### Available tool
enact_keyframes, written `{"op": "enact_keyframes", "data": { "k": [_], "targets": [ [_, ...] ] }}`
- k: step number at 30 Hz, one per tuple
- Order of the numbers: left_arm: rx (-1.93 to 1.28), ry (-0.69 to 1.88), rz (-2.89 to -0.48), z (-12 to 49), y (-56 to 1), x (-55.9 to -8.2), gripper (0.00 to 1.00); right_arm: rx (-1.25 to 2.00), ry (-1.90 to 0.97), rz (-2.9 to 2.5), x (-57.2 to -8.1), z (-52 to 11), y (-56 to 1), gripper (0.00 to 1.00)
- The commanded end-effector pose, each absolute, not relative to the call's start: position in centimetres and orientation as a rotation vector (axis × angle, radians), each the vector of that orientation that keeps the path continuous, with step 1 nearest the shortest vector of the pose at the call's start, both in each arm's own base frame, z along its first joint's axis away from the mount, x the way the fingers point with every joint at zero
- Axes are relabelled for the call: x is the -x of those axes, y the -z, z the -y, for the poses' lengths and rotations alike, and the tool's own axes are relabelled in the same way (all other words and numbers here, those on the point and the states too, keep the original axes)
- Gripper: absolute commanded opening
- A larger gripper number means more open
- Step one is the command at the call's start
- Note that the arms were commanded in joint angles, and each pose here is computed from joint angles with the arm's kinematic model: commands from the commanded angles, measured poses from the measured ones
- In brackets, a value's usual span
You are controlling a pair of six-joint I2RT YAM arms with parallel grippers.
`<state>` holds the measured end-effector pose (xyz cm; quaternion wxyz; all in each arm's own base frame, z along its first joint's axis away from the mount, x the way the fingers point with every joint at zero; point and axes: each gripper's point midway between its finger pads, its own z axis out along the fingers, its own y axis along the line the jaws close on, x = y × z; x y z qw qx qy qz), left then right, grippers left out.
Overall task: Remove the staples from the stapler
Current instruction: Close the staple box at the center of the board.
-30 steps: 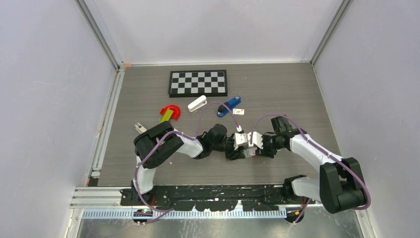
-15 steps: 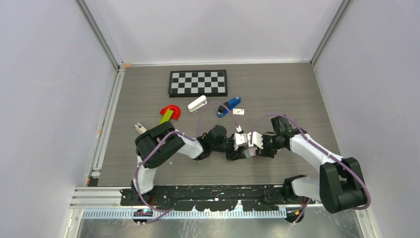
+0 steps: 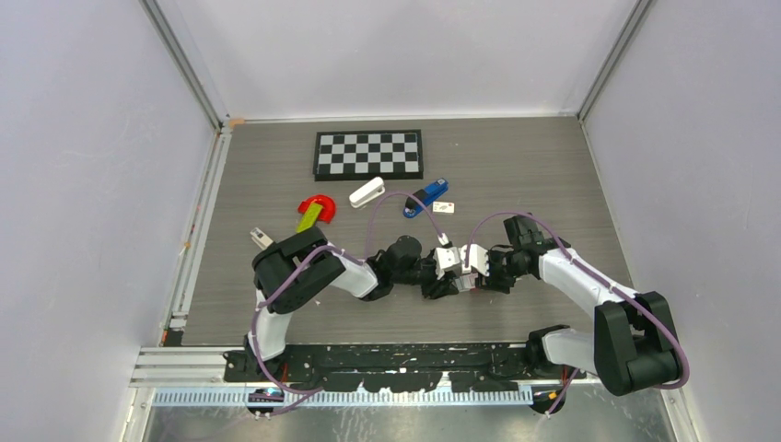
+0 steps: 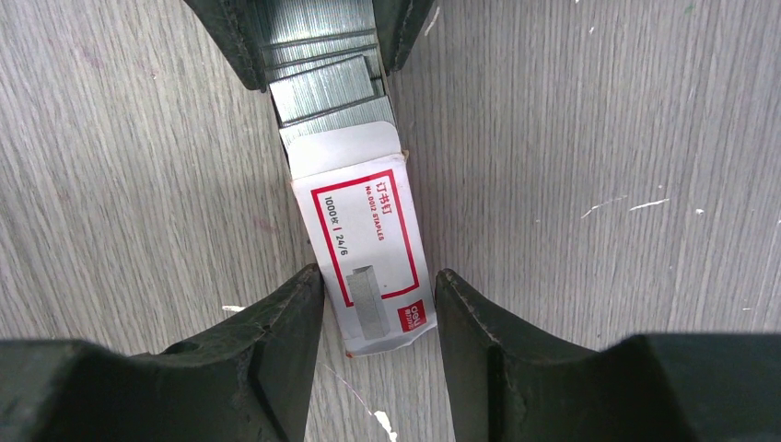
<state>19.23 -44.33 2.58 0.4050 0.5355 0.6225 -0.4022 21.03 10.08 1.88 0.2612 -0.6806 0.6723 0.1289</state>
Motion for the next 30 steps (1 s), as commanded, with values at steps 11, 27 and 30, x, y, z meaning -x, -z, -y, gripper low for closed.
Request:
{"op": "enact_keyframes", "data": {
  "k": [11,27,30],
  "targets": [
    [-1.298,0.859,-1.905,42.2,3.2,-18.6,0.21,2.071,-0.407,-1.611,-19.1,-12.3,-0.9,0.51],
    [-1.278,0.872,-1.887,43.3,3.5,-18.3,0.21,2.04,-0.436,-1.616,-19.1,-13.0,-1.1,0.47],
    [-1.281,0.883,-1.865,43.5,3.6,-18.0,0.21,2.023,-0.437,-1.622,-19.2,-13.1,-1.2,0.47]
  ]
}}
